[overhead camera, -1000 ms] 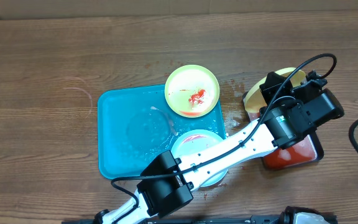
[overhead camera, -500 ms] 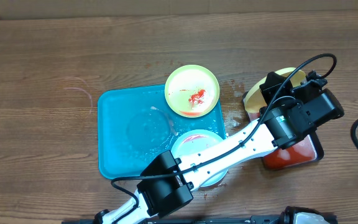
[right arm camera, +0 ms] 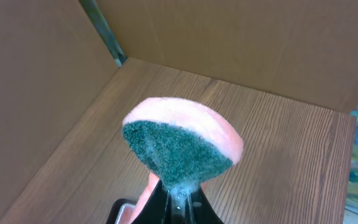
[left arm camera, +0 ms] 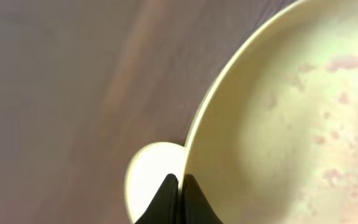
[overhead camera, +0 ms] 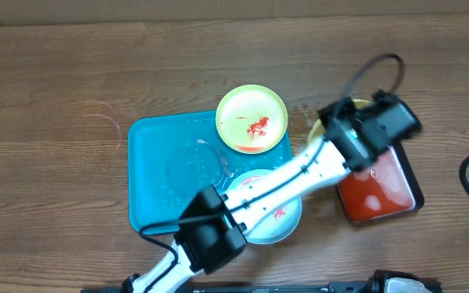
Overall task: Clean dirty plates on tray and stack at the side
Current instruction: 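Carry the yellow plate to the table's left side with left gripper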
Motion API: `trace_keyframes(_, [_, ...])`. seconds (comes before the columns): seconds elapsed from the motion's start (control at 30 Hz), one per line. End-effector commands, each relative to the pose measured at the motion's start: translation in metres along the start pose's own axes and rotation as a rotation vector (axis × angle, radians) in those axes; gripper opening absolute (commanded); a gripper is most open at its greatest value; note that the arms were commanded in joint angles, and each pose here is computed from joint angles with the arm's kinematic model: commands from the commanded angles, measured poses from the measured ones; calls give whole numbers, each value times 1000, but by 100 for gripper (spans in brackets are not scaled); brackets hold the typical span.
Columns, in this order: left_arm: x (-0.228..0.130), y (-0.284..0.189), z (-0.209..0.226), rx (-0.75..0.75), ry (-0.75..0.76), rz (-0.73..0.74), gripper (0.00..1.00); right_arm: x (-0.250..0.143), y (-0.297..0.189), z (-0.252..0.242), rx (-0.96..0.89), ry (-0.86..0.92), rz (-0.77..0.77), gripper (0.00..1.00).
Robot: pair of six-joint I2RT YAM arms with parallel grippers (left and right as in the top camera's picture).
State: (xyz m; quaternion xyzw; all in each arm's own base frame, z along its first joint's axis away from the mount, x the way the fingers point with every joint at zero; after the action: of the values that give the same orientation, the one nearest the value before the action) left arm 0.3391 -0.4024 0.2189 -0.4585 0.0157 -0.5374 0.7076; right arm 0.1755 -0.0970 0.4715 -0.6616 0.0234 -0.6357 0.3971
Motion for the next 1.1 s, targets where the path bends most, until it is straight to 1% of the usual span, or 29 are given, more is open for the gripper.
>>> trace_keyframes(0.0, [19, -19, 29, -252, -250, -64, 4, 4, -6, -1, 25, 20, -18, 4])
trace_keyframes(0.1, [33, -37, 60, -434, -382, -138, 4, 4, -5, 0, 24, 14, -14, 4])
trace_keyframes(0.2, [33, -43, 98, -578, -519, -173, 4, 3, -3, 3, 24, -7, -6, 4])
trace_keyframes(0.27, [25, -36, 126, -654, -615, -161, 4, 2, -2, 5, 31, -10, 2, 4])
trace_keyframes(0.3, [13, -25, 150, -708, -705, -133, 4, 2, 0, 6, 28, -13, 4, 4])
trace_keyframes(0.33, [4, -18, 165, -721, -761, -110, 5, 2, 0, 6, 28, -13, 6, 4])
trace_keyframes(0.43, [-28, 7, 207, -711, -931, -26, 5, 1, 1, 9, 37, -20, 17, 4])
trace_keyframes(0.5, [-55, 20, 235, -669, -1024, 30, 5, -1, 2, 11, 43, -24, 28, 4])
trace_keyframes(0.63, [-109, 36, 280, -582, -1150, 132, 5, -3, 4, 14, 59, -39, 45, 4])
trace_keyframes(0.83, [-177, 45, 328, -485, -1311, 241, 5, -5, 6, 18, 73, -57, 63, 4])
trace_keyframes(1.07, [-243, 45, 370, -362, -1491, 325, 5, -6, 5, 20, 89, -78, 73, 4])
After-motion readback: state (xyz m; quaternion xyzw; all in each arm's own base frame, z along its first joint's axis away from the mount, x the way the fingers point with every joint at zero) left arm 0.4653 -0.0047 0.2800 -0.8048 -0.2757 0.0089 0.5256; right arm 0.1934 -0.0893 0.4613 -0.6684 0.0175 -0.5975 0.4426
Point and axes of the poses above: each gripper's point midway between its finger pads, its own y axis out along the fingers, its own z axis along the line the jaws close on, x = y × z, the point moved 5 cm from there along -y, back along the fingers, and after that the axes turned 5 degrees about -y, right-handed, at the moved point
